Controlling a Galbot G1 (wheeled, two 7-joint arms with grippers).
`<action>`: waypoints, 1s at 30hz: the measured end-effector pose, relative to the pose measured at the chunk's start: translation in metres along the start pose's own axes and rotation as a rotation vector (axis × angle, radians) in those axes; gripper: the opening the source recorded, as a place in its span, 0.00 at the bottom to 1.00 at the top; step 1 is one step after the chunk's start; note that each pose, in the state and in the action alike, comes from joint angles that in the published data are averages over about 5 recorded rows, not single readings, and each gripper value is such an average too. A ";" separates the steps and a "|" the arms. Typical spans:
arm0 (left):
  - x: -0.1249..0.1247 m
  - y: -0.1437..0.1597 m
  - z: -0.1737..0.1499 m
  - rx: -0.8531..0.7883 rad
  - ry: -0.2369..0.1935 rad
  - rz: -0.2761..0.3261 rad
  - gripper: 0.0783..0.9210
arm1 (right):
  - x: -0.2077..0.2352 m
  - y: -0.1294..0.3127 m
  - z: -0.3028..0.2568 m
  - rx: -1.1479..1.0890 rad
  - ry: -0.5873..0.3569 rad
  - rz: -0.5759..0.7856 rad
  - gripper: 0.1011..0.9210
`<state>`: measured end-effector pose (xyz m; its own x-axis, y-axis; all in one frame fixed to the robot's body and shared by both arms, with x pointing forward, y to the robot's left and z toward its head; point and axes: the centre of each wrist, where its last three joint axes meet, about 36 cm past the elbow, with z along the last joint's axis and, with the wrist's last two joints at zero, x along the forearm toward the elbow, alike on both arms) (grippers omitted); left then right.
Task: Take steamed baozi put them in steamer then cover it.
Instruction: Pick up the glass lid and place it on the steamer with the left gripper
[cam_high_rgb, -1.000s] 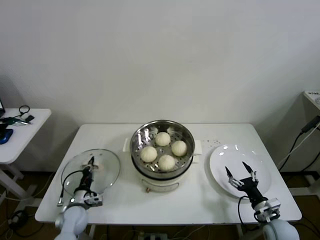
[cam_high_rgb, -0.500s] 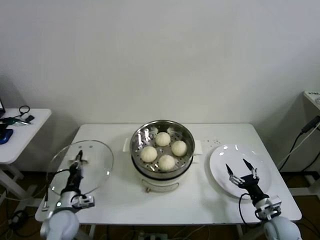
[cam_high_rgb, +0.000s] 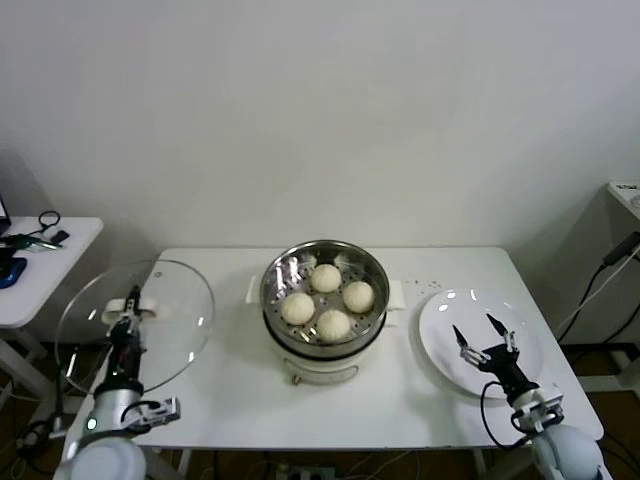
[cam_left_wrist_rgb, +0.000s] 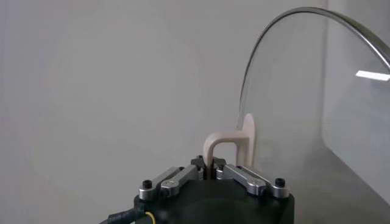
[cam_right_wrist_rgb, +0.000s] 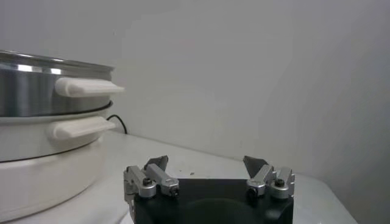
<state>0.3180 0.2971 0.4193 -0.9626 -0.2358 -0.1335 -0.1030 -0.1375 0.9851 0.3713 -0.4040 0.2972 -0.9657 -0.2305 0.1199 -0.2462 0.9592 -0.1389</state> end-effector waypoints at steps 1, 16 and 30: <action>0.000 0.004 -0.004 0.002 -0.003 -0.005 0.08 | -0.001 0.000 0.000 0.001 0.001 -0.001 0.88; -0.026 0.070 -0.109 0.084 -0.123 0.002 0.08 | -0.011 -0.009 0.007 0.009 0.014 0.018 0.88; -0.031 0.094 -0.212 0.120 -0.215 0.058 0.08 | -0.006 -0.019 0.015 0.012 0.031 0.054 0.88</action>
<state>0.3908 0.0878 0.4928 -0.9976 -0.0286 -0.0633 -0.0630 -0.0117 0.9979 0.3801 -0.4232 0.2849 -0.9746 -0.1731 0.1422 -0.1950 0.9681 -0.1576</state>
